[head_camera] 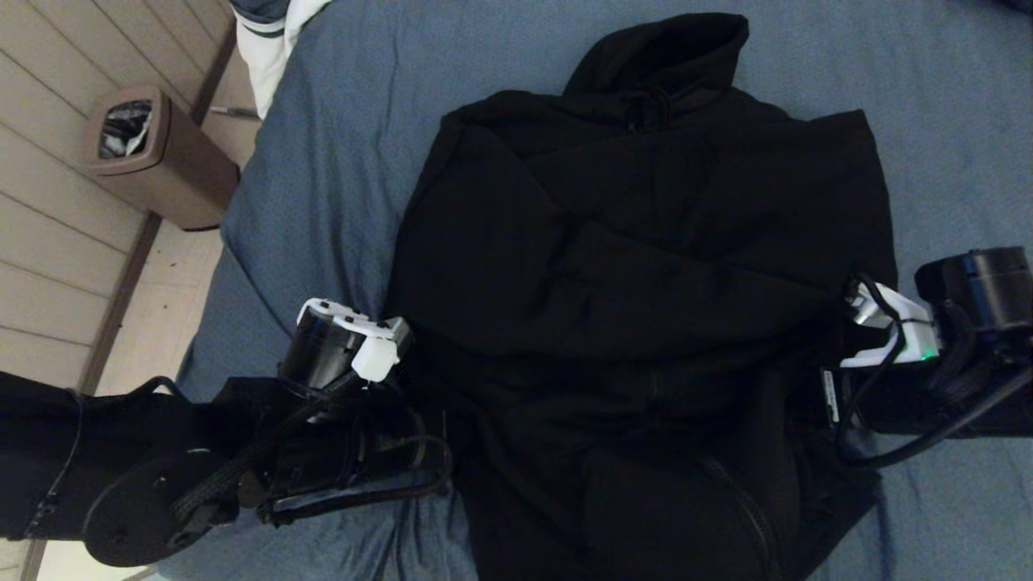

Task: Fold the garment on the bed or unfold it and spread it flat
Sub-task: Fold the black sweatshirt

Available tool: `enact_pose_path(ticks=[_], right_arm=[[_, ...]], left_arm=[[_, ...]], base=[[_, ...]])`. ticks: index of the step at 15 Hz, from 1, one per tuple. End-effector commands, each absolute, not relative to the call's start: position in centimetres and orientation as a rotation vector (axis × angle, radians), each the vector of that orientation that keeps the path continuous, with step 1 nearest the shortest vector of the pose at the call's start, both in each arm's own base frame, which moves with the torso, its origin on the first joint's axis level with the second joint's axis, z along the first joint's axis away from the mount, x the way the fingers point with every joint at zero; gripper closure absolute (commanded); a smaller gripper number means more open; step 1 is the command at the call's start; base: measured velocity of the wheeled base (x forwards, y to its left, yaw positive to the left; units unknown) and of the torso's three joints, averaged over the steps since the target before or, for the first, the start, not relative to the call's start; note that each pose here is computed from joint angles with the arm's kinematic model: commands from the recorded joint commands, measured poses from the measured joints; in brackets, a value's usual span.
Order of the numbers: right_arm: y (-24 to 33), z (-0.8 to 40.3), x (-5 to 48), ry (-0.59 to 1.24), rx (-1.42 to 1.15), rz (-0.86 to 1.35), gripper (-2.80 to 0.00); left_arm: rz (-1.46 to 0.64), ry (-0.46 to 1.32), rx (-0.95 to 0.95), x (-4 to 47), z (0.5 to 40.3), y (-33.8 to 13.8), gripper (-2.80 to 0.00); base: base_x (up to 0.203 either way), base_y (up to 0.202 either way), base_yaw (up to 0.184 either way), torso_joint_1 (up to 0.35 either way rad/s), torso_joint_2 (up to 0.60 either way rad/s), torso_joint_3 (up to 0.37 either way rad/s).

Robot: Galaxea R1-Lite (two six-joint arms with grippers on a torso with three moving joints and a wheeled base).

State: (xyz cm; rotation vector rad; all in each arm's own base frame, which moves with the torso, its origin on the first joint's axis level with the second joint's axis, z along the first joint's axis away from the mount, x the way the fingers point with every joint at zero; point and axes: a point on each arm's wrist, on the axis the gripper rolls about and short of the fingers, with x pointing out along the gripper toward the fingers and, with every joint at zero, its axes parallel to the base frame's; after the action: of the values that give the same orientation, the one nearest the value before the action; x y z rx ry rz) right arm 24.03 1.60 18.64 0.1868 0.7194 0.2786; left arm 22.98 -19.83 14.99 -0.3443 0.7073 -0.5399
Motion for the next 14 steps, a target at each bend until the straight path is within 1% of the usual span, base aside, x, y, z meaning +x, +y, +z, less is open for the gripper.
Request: enact_pose_path(ticks=[1, 3, 4, 7, 10, 14], right_arm=[[1.6, 18.5, 23.9, 0.73, 0.19, 0.279, 0.0], [1.6, 18.3, 23.9, 0.736, 0.189, 0.28, 0.0], [1.6, 18.2, 23.9, 0.738, 0.189, 0.281, 0.0], [1.6, 18.1, 23.9, 0.745, 0.191, 0.283, 0.0], [1.6, 17.8, 23.8, 0.746, 0.191, 0.283, 0.0], [1.6, 17.8, 23.6, 0.744, 0.191, 0.283, 0.0]], left_arm=[[-0.541, 0.576, -0.397, 24.2, 18.0, -19.5, 0.0], [-0.54, 0.542, -0.386, 24.2, 18.9, -18.9, 0.0], [-0.544, 0.508, -0.393, 23.9, 19.9, -18.4, 0.0], [-0.56, 0.39, -0.389, 21.7, 23.7, -16.0, 0.0], [-0.56, 0.33, -0.376, 19.2, 26.5, -14.0, 0.0], [-0.555, 0.341, -0.367, 18.5, 26.9, -13.4, 0.0]], base=[[0.0, 0.0, 0.0, 0.0, 0.0, 0.0], [0.0, 0.0, 0.0, 0.0, 0.0, 0.0], [0.0, 0.0, 0.0, 0.0, 0.0, 0.0], [0.0, 0.0, 0.0, 0.0, 0.0, 0.0], [0.0, 0.0, 0.0, 0.0, 0.0, 0.0], [0.0, 0.0, 0.0, 0.0, 0.0, 0.0]])
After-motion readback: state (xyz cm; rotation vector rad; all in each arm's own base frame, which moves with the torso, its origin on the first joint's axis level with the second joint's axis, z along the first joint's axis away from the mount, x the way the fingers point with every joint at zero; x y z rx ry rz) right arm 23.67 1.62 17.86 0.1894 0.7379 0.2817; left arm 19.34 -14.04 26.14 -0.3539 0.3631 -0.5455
